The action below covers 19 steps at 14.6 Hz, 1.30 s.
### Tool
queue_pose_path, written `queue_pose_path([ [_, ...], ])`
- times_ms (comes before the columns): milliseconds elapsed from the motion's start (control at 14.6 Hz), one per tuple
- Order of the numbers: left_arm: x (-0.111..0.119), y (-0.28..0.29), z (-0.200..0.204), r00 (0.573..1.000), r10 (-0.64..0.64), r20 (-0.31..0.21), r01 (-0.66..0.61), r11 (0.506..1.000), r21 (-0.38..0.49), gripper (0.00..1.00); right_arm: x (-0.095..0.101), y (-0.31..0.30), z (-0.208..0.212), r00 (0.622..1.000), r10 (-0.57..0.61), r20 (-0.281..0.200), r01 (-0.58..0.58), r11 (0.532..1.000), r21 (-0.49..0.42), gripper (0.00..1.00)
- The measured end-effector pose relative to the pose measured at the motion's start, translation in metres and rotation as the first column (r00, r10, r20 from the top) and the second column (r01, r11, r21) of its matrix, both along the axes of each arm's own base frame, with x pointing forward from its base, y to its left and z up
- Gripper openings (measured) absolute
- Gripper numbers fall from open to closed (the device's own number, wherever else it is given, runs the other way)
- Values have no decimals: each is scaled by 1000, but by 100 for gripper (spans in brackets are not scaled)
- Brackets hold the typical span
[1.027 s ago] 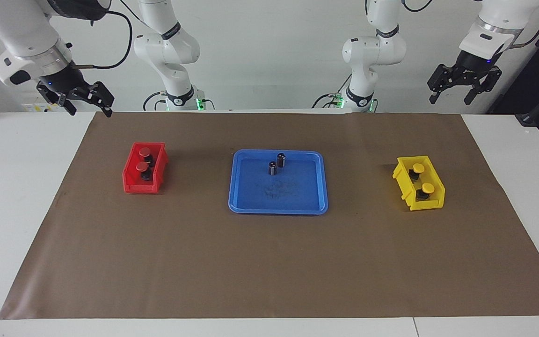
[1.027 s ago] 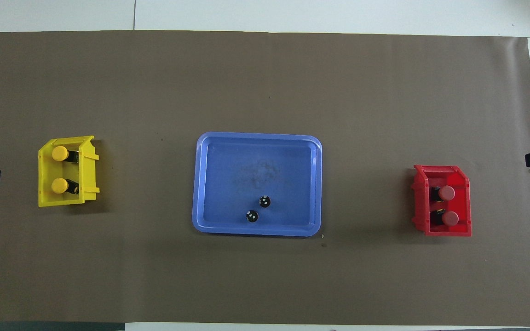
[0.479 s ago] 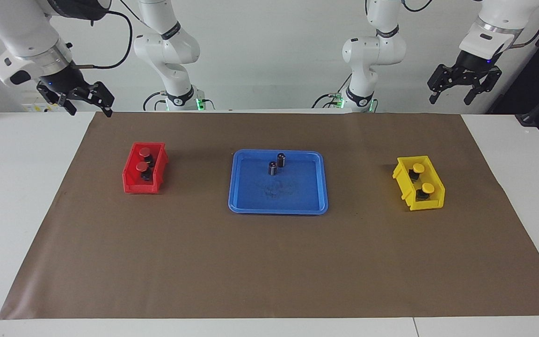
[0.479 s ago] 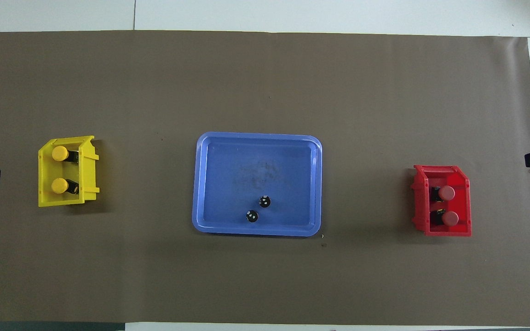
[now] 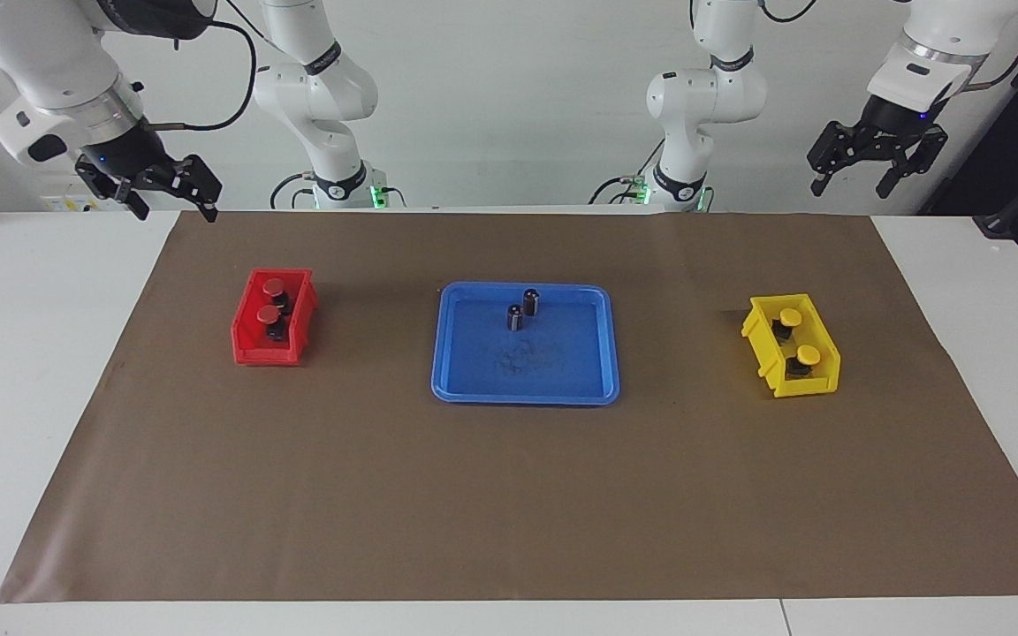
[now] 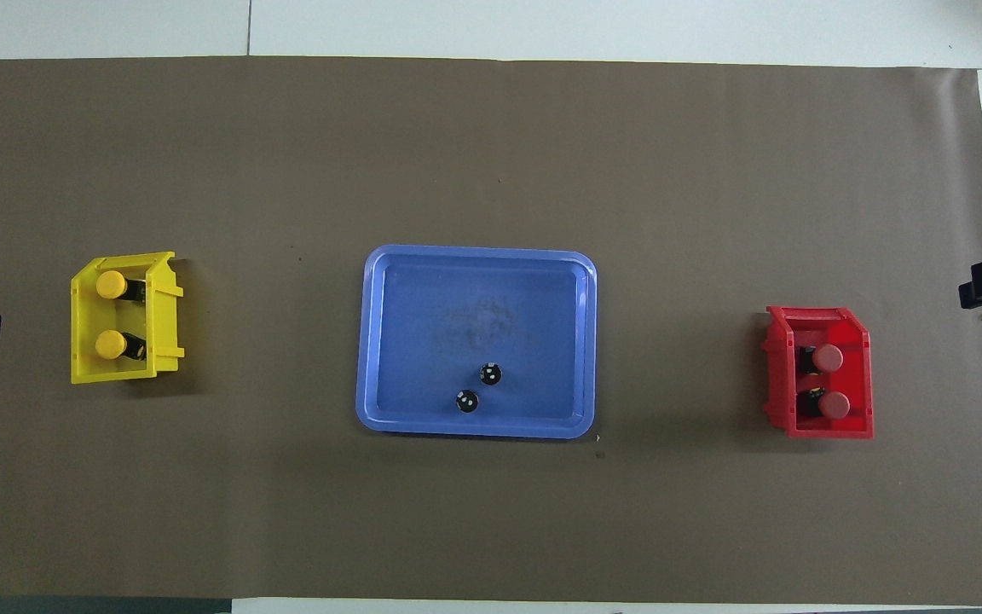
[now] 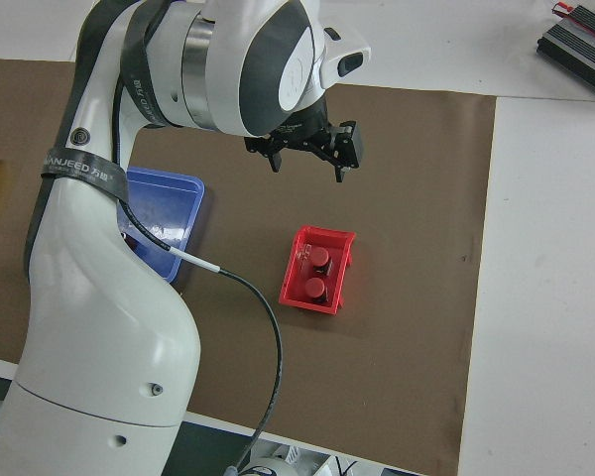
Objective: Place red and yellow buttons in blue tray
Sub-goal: 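Reach the right gripper over the red holder, then grasp a red button in the red holder with the right gripper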
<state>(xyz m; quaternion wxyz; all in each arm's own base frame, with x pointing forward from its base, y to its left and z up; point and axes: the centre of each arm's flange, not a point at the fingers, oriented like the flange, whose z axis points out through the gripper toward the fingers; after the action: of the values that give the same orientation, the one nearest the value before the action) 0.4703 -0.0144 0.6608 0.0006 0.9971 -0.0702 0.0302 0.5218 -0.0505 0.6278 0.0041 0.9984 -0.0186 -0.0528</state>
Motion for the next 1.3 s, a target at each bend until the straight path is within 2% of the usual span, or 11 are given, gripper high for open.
queue_pose_path([
  [205, 0, 0, 0, 1000, 0, 0, 0, 1000, 0, 100, 4, 11, -21, 999, 24, 29, -24, 1000, -2, 98],
  [274, 0, 0, 0, 1000, 0, 0, 0, 1000, 0, 100, 2, 12, -33, 999, 25, 36, -25, 1000, -2, 89],
  [411, 0, 0, 0, 1000, 0, 0, 0, 1000, 0, 100, -4, 12, -59, 999, 27, 46, -27, 1000, -2, 86],
  [753, 0, 0, 0, 1000, 0, 0, 0, 1000, 0, 100, -12, 14, -152, 999, 31, 41, -31, 1000, 0, 74],
  [958, 0, 0, 0, 1000, 0, 0, 0, 1000, 0, 100, -20, 15, -207, 998, 52, 32, -52, 999, 3, 74],
  [1232, 0, 0, 0, 1000, 0, 0, 0, 1000, 0, 100, -32, 13, -240, 995, 91, 43, -91, 996, 5, 72],
  [1300, 0, 0, 0, 1000, 0, 0, 0, 1000, 0, 100, -34, 13, -244, 995, 94, 43, -94, 996, 6, 69],
])
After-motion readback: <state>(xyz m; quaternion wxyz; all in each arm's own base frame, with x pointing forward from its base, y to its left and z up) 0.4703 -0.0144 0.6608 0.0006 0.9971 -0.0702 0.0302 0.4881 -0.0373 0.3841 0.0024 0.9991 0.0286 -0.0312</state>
